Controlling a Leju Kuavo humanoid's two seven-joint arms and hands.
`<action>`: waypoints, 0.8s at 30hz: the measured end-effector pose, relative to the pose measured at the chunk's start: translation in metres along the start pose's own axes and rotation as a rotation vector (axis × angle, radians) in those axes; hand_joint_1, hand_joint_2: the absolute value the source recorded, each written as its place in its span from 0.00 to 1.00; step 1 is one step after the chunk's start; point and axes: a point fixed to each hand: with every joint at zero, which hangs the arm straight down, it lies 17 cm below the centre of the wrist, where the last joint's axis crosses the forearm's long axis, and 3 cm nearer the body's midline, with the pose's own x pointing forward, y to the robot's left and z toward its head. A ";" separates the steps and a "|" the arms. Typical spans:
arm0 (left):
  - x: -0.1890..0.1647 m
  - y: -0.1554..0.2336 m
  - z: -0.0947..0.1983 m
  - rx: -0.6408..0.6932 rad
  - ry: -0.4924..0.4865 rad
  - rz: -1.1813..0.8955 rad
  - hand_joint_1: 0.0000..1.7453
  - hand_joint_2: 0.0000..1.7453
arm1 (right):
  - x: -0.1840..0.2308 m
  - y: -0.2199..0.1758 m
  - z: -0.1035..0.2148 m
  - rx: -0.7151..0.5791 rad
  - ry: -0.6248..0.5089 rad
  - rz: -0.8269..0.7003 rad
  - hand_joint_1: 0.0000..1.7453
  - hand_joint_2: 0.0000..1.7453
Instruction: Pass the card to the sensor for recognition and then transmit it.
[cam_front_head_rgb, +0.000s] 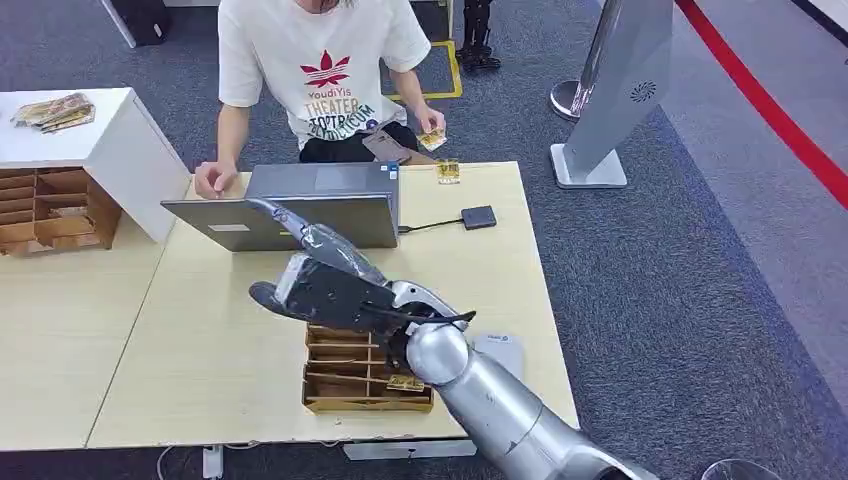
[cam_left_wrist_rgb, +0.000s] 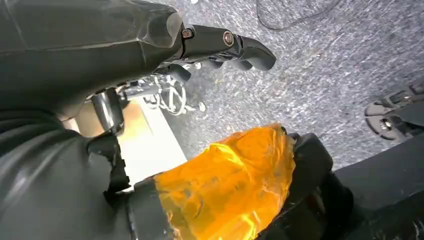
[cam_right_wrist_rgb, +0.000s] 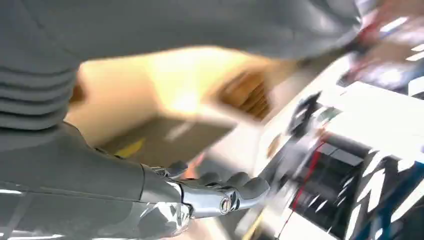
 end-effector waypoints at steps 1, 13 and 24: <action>-0.001 0.000 0.000 0.001 0.001 0.006 0.00 0.00 | 0.010 0.007 0.005 0.030 -0.029 -0.109 0.00 0.00; -0.022 -0.006 -0.004 -0.011 0.013 0.089 0.00 0.00 | 0.084 0.026 0.104 0.198 -0.349 -0.669 0.00 0.00; -0.038 -0.012 -0.006 -0.025 0.036 0.171 0.00 0.00 | 0.059 0.036 0.164 0.185 -0.322 -0.723 0.00 0.00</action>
